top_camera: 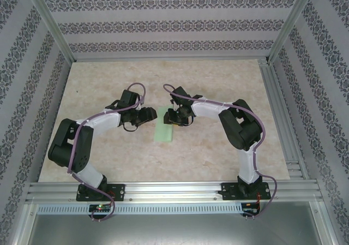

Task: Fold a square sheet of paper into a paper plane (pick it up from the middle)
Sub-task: Fold the square sheet of paper in half at the center of the table, then hold the square sheet of paper at the center of the table.

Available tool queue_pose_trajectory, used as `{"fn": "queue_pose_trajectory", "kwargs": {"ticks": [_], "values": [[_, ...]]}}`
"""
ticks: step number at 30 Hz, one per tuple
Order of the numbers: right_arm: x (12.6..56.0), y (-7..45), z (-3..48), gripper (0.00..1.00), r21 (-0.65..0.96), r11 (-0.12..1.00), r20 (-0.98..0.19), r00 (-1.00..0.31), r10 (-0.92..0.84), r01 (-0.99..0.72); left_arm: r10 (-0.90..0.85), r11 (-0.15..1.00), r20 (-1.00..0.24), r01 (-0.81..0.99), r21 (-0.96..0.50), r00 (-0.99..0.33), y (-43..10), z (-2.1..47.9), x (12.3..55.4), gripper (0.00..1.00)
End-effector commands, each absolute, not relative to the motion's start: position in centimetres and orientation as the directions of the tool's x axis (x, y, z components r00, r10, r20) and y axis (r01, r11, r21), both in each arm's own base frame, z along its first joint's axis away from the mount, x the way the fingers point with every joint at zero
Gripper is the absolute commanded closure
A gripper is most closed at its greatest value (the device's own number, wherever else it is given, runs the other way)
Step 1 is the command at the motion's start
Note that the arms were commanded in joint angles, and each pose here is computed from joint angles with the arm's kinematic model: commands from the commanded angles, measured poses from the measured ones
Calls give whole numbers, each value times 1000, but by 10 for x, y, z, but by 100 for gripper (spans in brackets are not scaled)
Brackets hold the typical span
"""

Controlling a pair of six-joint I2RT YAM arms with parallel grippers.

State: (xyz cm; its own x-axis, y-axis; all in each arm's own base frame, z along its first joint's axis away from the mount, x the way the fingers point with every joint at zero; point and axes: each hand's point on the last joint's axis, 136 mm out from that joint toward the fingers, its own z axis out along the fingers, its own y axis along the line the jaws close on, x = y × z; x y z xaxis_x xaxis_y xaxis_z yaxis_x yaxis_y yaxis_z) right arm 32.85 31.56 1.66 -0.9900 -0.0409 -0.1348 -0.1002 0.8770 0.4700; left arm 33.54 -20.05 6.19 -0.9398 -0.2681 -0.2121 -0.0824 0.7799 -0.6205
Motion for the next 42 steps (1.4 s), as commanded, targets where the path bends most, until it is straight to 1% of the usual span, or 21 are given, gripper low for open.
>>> {"fn": "queue_pose_trajectory", "kwargs": {"ticks": [1, 6, 15, 28, 37, 42], "values": [[306, 268, -37, 60, 275, 961, -18, -1000, -11, -15, -216, 743, -209, -21, -669, -954, -218, 64, 336, 50], [305, 267, -40, 59, 270, 963, -13, -1000, -11, -14, -182, 741, -188, -9, -672, -965, -229, 58, 334, 61], [304, 267, -43, 60, 264, 965, -9, -1000, -10, -12, -130, 739, -152, 7, -674, -980, -245, 47, 330, 73], [300, 266, -47, 60, 246, 969, -1, -1000, -10, -10, -113, 746, -130, 3, -666, -985, -248, 39, 325, 79], [298, 266, -50, 60, 241, 971, 5, -1000, -9, -7, -106, 758, -110, -9, -653, -988, -246, 30, 322, 81], [298, 266, -50, 60, 242, 970, 5, -1000, -6, -4, -110, 787, -94, -29, -616, -990, -240, 21, 319, 81]]}}
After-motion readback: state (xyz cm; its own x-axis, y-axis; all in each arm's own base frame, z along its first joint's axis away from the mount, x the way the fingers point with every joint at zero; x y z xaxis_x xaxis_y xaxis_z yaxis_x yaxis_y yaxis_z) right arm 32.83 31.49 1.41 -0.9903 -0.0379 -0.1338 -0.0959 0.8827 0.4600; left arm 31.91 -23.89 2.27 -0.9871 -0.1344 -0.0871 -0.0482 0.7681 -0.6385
